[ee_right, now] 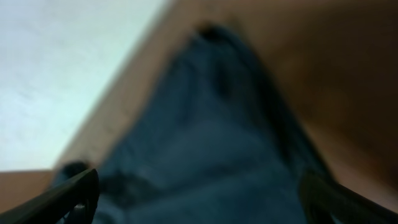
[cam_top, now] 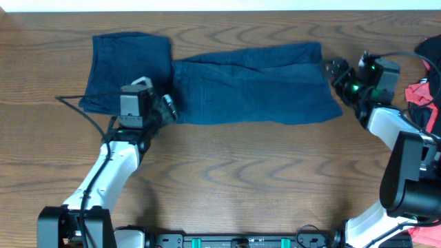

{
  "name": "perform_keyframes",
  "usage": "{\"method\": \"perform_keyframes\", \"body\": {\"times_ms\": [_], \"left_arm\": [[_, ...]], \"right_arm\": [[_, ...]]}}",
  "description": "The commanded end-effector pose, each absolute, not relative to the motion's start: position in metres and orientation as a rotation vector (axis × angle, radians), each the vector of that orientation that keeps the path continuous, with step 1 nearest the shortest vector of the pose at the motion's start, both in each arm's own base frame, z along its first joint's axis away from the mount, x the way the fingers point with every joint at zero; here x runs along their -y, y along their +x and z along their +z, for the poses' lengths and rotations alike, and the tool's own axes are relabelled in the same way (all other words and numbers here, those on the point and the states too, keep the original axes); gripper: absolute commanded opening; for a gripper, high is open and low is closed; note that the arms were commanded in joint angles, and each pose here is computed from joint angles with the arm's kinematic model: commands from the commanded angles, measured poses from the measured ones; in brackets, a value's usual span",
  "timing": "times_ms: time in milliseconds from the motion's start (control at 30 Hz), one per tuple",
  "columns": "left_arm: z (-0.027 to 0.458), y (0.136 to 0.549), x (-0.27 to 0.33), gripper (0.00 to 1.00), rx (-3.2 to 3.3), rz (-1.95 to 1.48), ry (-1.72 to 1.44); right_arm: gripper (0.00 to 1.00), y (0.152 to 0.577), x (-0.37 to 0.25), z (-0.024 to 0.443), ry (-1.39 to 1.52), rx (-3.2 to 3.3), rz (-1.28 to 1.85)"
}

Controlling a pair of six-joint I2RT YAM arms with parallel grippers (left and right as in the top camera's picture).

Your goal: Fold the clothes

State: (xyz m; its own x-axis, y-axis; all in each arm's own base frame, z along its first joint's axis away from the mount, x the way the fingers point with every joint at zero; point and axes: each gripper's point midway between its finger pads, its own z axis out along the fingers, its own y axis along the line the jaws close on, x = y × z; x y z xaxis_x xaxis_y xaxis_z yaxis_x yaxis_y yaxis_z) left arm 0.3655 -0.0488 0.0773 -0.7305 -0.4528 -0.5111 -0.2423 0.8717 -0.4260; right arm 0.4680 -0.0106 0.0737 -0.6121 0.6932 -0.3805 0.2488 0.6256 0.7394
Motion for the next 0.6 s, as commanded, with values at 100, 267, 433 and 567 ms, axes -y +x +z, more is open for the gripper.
{"method": "perform_keyframes", "body": {"times_ms": [100,267,433,567], "left_arm": [[0.069,0.347,0.047,0.73,-2.507,-0.395,-0.450],[0.059,0.343,0.055,0.73,-2.550,-0.416,-0.433],[0.044,0.342,0.070,0.69,-2.594,-0.462,-0.396],[0.037,0.348,0.086,0.69,-2.594,-0.520,-0.343]], "right_arm": [[0.99,0.415,0.030,0.028,0.753,-2.439,0.744],[0.99,0.386,0.037,0.006,0.759,-2.591,0.614],[0.44,0.399,0.029,0.017,0.557,-2.544,0.664],[0.73,0.400,0.029,0.018,0.557,-2.537,0.667]]}}
